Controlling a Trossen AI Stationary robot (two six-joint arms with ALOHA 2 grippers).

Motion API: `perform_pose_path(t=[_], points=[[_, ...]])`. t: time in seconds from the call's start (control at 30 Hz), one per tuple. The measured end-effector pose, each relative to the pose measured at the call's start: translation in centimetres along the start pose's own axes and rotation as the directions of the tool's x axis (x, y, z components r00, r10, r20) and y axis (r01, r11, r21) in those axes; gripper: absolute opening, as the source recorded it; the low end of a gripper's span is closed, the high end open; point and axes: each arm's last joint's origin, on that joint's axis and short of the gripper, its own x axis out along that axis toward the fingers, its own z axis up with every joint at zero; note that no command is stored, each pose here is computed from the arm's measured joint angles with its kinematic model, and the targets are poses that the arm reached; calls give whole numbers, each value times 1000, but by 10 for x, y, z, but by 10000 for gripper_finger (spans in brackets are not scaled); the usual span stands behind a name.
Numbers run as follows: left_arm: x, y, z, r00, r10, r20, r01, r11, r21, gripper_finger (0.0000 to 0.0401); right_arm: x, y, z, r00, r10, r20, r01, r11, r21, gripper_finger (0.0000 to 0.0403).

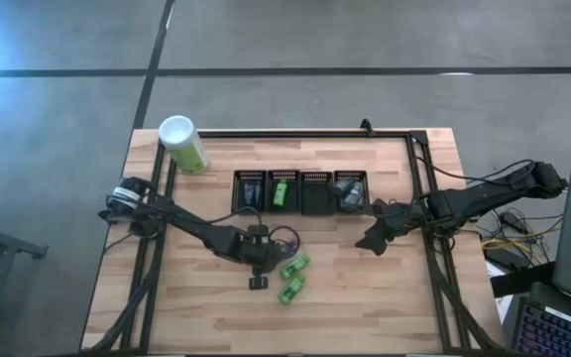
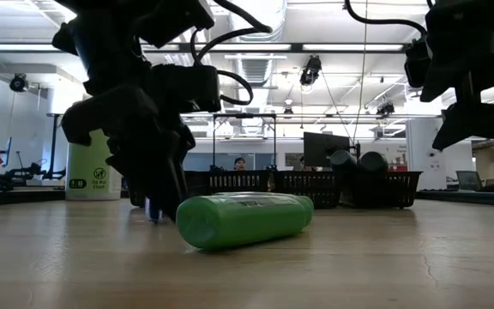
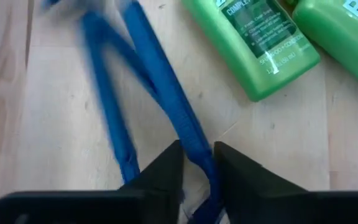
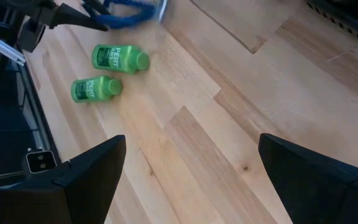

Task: Pick & Place Travel size toiletries
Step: Put the blue razor into the middle right black bin

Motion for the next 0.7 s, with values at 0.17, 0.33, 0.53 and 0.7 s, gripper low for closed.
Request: perform_pose_path(t=[0.17,0.33,0.53,0.7], points=[[-5,-1,6,1000,-3,8,3,1000,-16,49,0,0,0,1000,0,-1,0,1000,0,364],[-17,-3,17,999,-15,46,16,1000,-23,40,0,0,0,1000,0,-1,0,1000,0,364],[-31,0,30,996,-20,87,22,1000,-22,41,0,3,1,999,32,14,-32,999,6,364],[-30,11,35,995,-1,95,5,999,-46,41,-1,16,12,977,168,129,-168,986,-14,364]])
